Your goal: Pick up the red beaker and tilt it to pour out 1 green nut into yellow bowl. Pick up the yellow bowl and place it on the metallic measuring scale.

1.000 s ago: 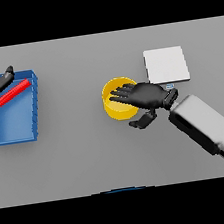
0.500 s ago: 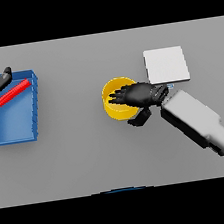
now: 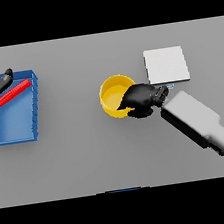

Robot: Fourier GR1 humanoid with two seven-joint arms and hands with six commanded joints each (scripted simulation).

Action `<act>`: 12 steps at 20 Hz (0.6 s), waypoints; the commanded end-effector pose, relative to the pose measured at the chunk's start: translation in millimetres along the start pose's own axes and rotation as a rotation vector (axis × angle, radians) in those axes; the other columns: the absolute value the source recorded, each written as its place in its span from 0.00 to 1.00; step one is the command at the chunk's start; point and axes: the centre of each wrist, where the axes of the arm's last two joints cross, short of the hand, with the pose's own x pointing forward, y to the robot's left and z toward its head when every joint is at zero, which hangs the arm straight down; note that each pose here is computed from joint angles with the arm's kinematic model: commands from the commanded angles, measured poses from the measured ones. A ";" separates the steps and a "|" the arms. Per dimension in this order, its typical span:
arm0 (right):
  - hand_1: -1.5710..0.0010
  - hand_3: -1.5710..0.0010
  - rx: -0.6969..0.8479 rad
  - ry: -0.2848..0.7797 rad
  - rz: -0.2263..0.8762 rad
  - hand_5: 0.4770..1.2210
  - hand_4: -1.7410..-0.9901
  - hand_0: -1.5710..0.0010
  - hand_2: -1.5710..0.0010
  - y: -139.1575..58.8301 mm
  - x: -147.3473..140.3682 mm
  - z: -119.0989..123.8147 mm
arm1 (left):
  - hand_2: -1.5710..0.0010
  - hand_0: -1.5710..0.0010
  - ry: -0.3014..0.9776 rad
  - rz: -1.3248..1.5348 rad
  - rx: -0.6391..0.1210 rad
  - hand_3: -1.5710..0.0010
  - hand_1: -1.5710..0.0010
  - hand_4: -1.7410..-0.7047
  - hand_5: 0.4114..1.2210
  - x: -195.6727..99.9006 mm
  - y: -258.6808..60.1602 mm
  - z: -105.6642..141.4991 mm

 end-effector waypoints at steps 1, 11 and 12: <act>0.19 0.35 0.007 0.004 -0.015 0.91 0.14 0.19 0.24 -0.8 -1.1 0.8 | 1.00 1.00 0.007 -0.005 0.004 1.00 1.00 0.92 0.37 3.1 3.1 -0.1; 0.02 0.26 -0.011 0.040 -0.021 0.99 0.01 0.02 0.08 -27.5 -2.4 19.2 | 1.00 1.00 -0.003 -0.014 0.000 1.00 1.00 0.93 0.36 4.0 -0.1 0.4; 0.02 0.26 -0.007 0.038 -0.024 0.99 0.01 0.02 0.07 -33.8 -2.5 26.6 | 1.00 1.00 -0.004 -0.022 0.002 1.00 1.00 0.94 0.37 7.4 -0.1 1.4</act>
